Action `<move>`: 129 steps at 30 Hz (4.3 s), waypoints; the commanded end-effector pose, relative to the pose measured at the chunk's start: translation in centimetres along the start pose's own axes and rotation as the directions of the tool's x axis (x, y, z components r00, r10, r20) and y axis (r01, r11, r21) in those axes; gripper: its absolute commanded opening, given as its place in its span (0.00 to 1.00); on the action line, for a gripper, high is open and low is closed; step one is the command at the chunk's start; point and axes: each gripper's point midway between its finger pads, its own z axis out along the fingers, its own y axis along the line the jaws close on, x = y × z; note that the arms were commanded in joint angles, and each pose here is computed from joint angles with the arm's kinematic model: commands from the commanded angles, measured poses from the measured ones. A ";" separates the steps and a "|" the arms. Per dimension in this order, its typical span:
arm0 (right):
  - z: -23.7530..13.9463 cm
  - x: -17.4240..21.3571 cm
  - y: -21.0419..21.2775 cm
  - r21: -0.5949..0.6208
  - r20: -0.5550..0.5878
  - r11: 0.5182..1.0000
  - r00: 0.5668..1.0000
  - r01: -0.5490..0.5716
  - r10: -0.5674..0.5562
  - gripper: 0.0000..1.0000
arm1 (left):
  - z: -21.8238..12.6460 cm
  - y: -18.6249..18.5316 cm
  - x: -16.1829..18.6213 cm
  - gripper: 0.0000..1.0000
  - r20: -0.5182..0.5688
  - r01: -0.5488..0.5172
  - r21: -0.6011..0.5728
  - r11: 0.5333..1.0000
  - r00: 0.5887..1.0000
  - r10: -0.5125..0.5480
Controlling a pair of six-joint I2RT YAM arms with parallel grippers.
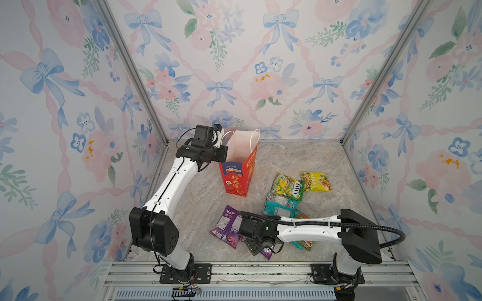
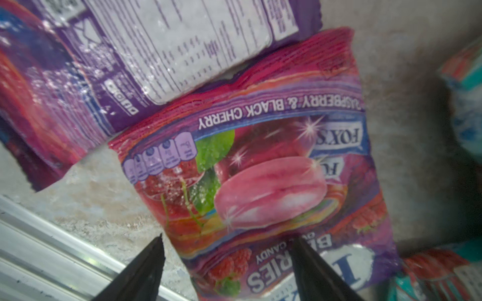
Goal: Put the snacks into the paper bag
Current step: 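Move the right gripper down to the purple raspberry Fox's bag and grasp it, then lift the raspberry bag with the right gripper and carry it above the paper bag, then lower the raspberry bag into the paper bag and open the right gripper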
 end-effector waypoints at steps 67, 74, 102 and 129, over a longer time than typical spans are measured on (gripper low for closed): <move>-29.6 -20.9 -16.2 -0.315 0.739 0.918 0.545 -0.242 0.397 0.00 | 0.1 -0.5 0.5 0.00 -0.015 0.006 0.041 0.999 1.000 -0.005; -32.8 -24.6 -13.6 -0.408 0.759 0.904 0.503 -0.125 0.413 0.00 | 0.0 -0.5 0.5 0.00 -0.016 0.005 0.040 0.999 1.000 -0.005; -36.1 -32.8 -7.4 -0.469 0.791 0.881 0.474 0.066 0.386 0.00 | 0.0 -0.8 0.6 0.00 -0.018 0.013 0.058 0.998 1.000 -0.012; -30.5 -34.2 -14.5 -0.517 0.737 0.847 0.440 -0.122 0.513 0.00 | -0.3 -0.8 0.4 0.00 -0.011 0.016 0.058 0.998 1.000 -0.015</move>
